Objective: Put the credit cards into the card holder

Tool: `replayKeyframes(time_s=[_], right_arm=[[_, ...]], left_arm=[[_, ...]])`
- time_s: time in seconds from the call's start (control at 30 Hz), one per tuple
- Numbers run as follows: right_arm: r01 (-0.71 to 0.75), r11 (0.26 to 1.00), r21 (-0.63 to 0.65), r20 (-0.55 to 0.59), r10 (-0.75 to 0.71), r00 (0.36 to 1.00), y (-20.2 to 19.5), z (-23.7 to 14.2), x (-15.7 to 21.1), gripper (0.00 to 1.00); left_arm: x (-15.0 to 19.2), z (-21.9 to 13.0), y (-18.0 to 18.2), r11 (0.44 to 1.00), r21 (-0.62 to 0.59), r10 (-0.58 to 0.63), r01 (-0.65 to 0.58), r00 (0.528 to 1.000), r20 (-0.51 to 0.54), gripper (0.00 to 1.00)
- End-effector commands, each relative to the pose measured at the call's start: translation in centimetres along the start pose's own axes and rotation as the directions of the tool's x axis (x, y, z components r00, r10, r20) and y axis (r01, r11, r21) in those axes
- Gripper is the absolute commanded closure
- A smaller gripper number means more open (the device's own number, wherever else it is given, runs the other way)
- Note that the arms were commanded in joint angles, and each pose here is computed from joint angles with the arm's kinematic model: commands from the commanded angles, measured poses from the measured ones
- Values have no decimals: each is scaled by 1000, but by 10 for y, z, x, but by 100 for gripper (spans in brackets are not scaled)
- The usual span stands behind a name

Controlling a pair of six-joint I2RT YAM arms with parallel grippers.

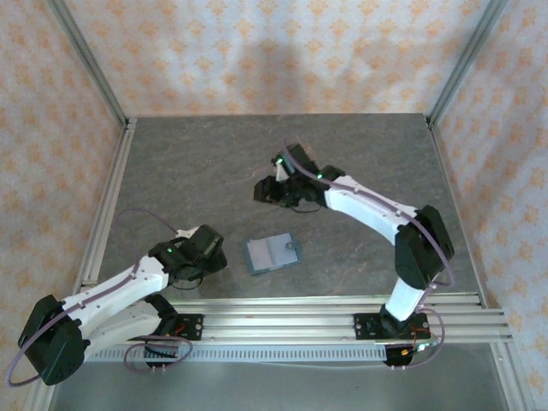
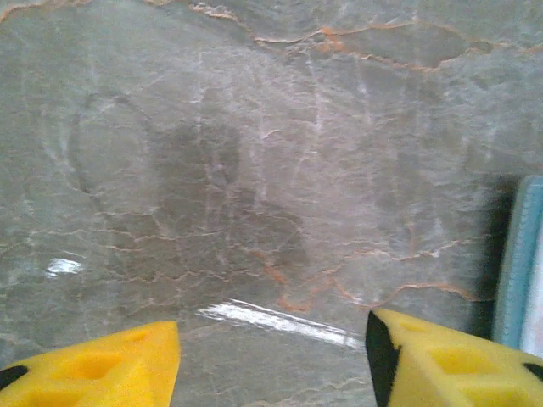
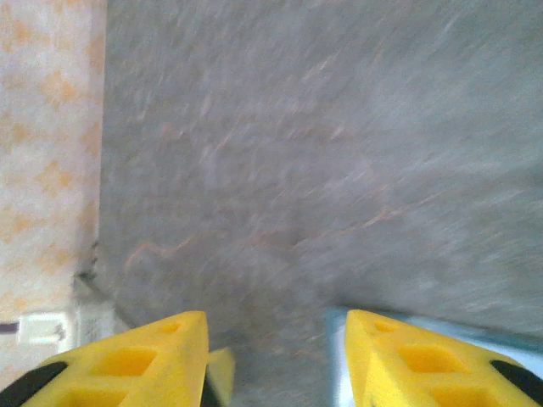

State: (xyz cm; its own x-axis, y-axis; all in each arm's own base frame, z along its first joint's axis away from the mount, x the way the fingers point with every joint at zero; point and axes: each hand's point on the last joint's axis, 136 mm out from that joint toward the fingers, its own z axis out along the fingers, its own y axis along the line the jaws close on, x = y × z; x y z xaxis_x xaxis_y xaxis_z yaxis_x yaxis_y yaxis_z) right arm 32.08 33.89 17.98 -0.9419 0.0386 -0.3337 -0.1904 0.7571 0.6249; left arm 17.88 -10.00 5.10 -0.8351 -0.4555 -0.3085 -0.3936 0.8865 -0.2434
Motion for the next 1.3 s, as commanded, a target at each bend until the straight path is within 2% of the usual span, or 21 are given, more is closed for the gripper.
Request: replayKeyframes(time_s=[0.0, 0.07, 0.13, 0.23, 0.33, 0.6, 0.83, 1.27], right_arm=[[56, 984, 168, 123, -78, 989, -30, -42, -40, 69], [67, 950, 305, 152, -118, 981, -57, -53, -57, 80], [90, 910, 405, 145, -161, 976, -76, -59, -68, 82], [117, 851, 513, 93, -191, 977, -98, -58, -80, 73], [148, 792, 593, 36, -210, 977, -117, -52, -88, 70], [213, 744, 633, -82, -210, 974, -138, -30, -89, 70], [238, 723, 648, -133, -200, 971, -150, -16, -86, 69], [254, 694, 674, -156, -203, 967, -162, -6, -87, 78]], left_arm=[[-15, -12, -35, 991, 121, 47, -50, 999, 26, 29], [-16, -14, -57, 977, 195, 88, -89, 996, 17, 21], [-17, -16, -76, 961, 248, 123, -120, 992, 3, 16], [-18, -15, -97, 949, 268, 172, -163, 985, -10, 14], [-17, -7, -108, 949, 240, 217, -206, 976, -21, 14], [-2, 21, -121, 949, 195, 265, -247, 961, -73, 16], [0, 25, -122, 951, 190, 263, -245, 962, -77, 17], [-1, 24, -117, 955, 178, 252, -237, 965, -69, 17]])
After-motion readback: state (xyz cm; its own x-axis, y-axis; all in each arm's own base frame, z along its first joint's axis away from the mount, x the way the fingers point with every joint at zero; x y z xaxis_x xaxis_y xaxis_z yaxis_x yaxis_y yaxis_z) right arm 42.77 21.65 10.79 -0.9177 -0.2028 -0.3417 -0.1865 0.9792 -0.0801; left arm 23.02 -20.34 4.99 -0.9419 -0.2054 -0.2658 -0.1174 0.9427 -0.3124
